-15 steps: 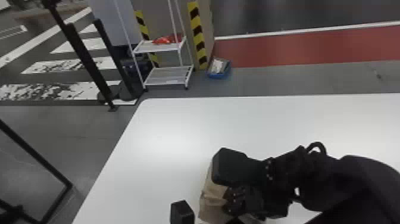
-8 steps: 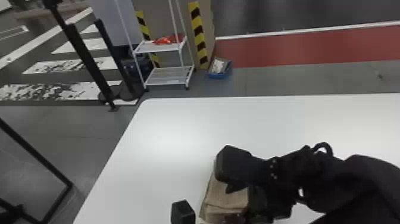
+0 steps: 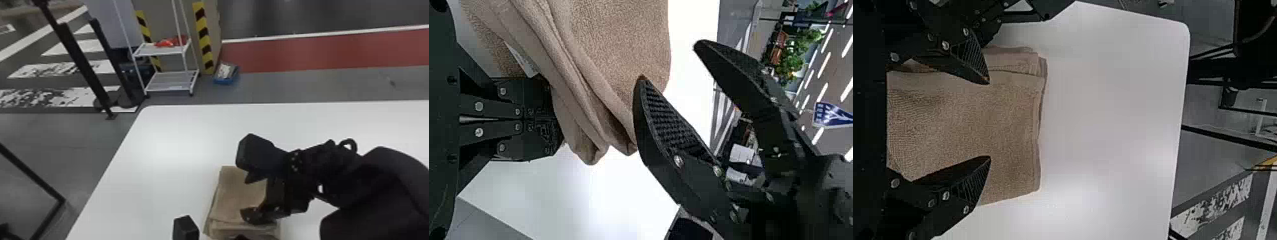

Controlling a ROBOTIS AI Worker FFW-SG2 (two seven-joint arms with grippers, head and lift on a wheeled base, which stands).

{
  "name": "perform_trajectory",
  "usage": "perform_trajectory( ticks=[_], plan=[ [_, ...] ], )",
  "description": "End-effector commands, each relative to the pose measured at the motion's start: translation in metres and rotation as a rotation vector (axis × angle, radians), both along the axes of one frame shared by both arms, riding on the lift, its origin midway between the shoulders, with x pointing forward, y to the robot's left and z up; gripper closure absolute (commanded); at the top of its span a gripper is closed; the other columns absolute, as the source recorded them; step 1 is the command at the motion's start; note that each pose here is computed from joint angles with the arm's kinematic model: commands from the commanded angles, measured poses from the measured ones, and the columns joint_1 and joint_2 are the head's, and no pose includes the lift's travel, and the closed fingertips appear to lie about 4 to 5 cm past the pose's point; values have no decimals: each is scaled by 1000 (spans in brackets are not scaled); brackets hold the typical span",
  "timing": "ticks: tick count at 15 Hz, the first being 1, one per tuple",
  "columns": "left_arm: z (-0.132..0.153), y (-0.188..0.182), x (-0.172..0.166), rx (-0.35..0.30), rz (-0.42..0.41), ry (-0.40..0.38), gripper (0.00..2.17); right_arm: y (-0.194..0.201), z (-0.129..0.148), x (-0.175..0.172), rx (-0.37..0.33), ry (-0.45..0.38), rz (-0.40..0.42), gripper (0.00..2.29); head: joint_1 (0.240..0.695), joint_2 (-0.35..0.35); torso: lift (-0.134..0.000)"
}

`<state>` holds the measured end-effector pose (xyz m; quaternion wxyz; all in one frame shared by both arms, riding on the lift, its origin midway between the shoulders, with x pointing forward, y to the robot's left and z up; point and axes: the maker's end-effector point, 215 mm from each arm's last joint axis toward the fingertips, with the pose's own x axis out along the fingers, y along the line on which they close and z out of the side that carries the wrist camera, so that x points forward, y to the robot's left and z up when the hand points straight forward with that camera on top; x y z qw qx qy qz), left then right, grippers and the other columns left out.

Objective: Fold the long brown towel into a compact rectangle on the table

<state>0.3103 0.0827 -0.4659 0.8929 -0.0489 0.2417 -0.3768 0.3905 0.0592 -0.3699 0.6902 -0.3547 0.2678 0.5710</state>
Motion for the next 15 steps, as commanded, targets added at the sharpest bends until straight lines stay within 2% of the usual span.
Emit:
perform_trajectory(
  ticks=[1, 3, 10, 15],
  plan=[
    [2, -2, 1, -10, 8, -1, 2064, -4, -11, 2, -24, 4, -4, 1305, 695, 232, -125],
    [3, -1, 2, -11, 6, -7, 2064, -8, -19, -1, -47, 11, -2, 1663, 695, 228, -125],
    [-1, -8, 5, -11, -2, -5, 2064, -30, -38, -23, -99, 67, 28, 1713, 695, 204, -125],
    [-1, -40, 10, -20, -41, -3, 2064, -51, -36, -24, -98, 77, 6, 1713, 695, 156, -125]
  ],
)
